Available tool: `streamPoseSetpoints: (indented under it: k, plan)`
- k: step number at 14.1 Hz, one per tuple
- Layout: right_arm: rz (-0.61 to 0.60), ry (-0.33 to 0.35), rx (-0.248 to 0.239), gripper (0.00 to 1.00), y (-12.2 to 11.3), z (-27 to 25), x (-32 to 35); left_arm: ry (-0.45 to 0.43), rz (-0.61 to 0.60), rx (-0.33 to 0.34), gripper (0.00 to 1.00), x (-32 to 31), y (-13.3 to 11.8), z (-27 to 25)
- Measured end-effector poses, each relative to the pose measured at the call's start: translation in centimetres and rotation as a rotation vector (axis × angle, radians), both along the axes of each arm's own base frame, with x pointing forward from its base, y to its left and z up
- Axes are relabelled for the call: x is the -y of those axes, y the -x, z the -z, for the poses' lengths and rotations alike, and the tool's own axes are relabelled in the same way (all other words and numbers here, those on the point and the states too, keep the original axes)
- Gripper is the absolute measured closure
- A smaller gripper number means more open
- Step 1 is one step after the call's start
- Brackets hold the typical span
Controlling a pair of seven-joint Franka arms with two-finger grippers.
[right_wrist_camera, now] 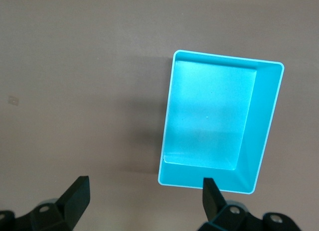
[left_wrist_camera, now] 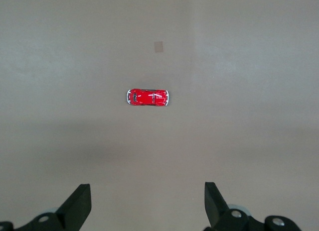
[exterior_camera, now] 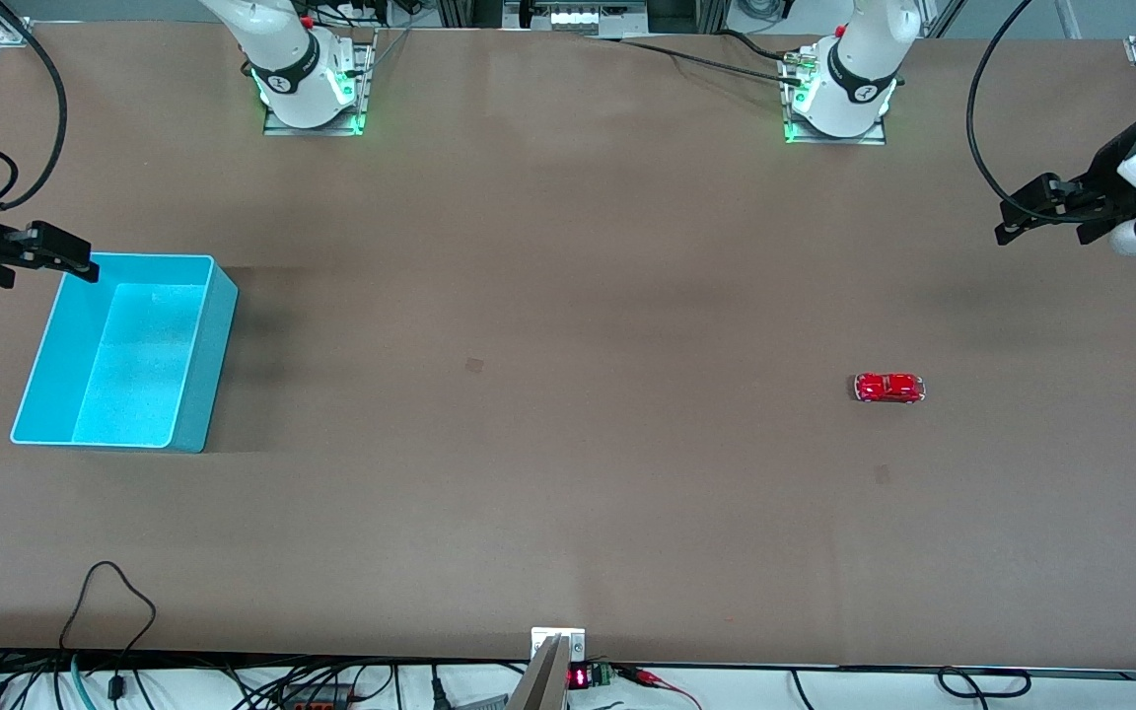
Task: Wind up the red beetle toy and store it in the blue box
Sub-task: 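Move the left gripper down over the red toy car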
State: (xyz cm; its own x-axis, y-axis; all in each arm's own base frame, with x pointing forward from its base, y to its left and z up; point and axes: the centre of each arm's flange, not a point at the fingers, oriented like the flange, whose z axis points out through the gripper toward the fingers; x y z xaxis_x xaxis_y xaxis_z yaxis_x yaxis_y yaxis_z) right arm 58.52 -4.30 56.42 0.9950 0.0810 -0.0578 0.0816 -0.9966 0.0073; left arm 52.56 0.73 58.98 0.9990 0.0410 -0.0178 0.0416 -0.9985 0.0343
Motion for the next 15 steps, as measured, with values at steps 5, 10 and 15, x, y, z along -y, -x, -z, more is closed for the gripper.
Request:
streamPoseSetpoints:
  k: [5,10,15]
  plan:
    - [0.001,0.0,0.0,0.0,0.0,0.0,0.1,0.0,0.009,-0.012,0.0,-0.1,0.1,0.4]
    - [0.002,0.0,0.001,0.0,0.0,0.0,0.1,0.025,0.18,-0.149,0.0,-0.8,-2.4,8.6]
    - [0.002,-0.016,-0.022,0.0,-0.6,1.4,-0.1,0.065,0.554,-0.139,0.0,-2.2,-6.5,17.7]
